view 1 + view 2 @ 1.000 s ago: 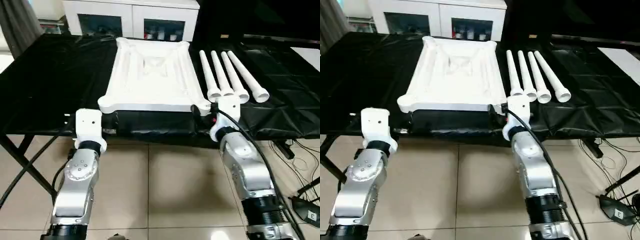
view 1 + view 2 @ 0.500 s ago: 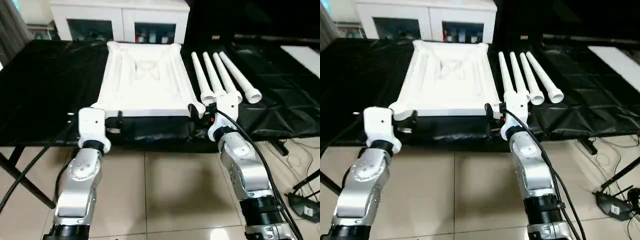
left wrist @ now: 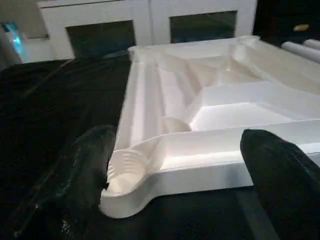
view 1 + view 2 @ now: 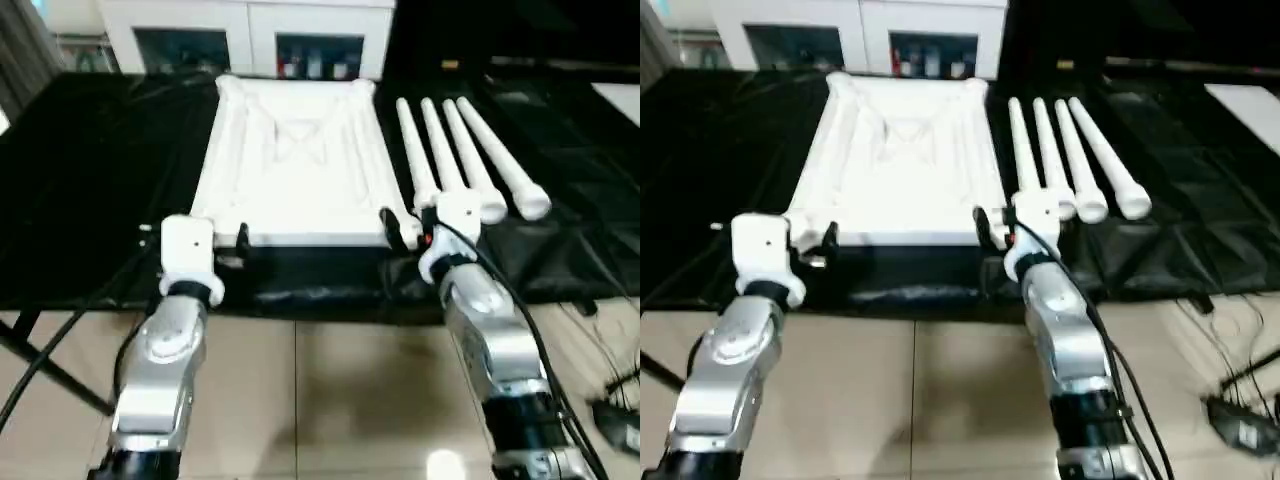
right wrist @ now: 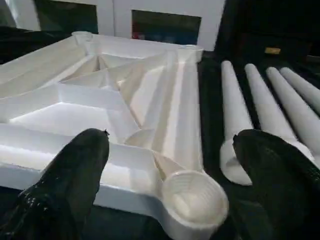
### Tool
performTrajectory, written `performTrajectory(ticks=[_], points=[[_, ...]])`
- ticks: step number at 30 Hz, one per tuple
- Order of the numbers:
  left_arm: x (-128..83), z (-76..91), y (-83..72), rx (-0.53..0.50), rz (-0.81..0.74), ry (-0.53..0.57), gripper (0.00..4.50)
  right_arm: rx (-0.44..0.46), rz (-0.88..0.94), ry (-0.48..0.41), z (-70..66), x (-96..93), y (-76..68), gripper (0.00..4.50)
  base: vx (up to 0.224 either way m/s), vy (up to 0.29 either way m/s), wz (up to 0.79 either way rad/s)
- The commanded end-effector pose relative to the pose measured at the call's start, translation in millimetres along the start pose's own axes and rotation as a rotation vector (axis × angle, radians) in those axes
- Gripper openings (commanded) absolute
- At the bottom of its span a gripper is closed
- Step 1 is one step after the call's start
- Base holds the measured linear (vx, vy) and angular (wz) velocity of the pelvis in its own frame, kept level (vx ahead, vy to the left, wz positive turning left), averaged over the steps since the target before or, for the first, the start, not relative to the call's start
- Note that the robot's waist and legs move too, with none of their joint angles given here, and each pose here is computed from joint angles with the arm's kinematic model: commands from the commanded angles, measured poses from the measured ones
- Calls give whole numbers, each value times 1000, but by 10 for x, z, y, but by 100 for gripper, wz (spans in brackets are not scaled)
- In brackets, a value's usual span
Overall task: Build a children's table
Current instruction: Move to table
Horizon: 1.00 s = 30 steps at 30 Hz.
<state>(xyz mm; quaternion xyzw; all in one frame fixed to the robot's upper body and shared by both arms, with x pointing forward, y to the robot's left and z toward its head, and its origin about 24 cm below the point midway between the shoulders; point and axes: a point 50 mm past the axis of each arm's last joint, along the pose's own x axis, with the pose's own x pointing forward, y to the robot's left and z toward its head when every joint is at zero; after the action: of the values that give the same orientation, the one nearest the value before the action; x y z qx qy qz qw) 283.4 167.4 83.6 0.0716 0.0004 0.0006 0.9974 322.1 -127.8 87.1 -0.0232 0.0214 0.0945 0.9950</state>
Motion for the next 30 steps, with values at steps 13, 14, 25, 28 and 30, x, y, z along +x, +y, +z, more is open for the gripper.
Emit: performTrajectory(ticks=[13, 14, 25, 28, 30], points=[[-25, 19, 32, 1, 7, -6, 448, -16, 54, -6, -25, -30, 48, 441, 29, 6, -4], [-25, 19, 32, 1, 7, -6, 448, -16, 54, -6, -25, -30, 48, 441, 0, 0, 0], [-26, 10, 39, 8, 0, 2, 448, -1, 62, 1, -42, -30, 93, 441, 43, 0, 27], [-19, -12, 28, 18, -11, 9, 448, -11, 52, 2, -37, -29, 63, 441, 70, 8, 5], [-16, -24, 20, 19, -17, 13, 448, -24, 40, -2, -30, -31, 35, 441, 85, -38, 12]])
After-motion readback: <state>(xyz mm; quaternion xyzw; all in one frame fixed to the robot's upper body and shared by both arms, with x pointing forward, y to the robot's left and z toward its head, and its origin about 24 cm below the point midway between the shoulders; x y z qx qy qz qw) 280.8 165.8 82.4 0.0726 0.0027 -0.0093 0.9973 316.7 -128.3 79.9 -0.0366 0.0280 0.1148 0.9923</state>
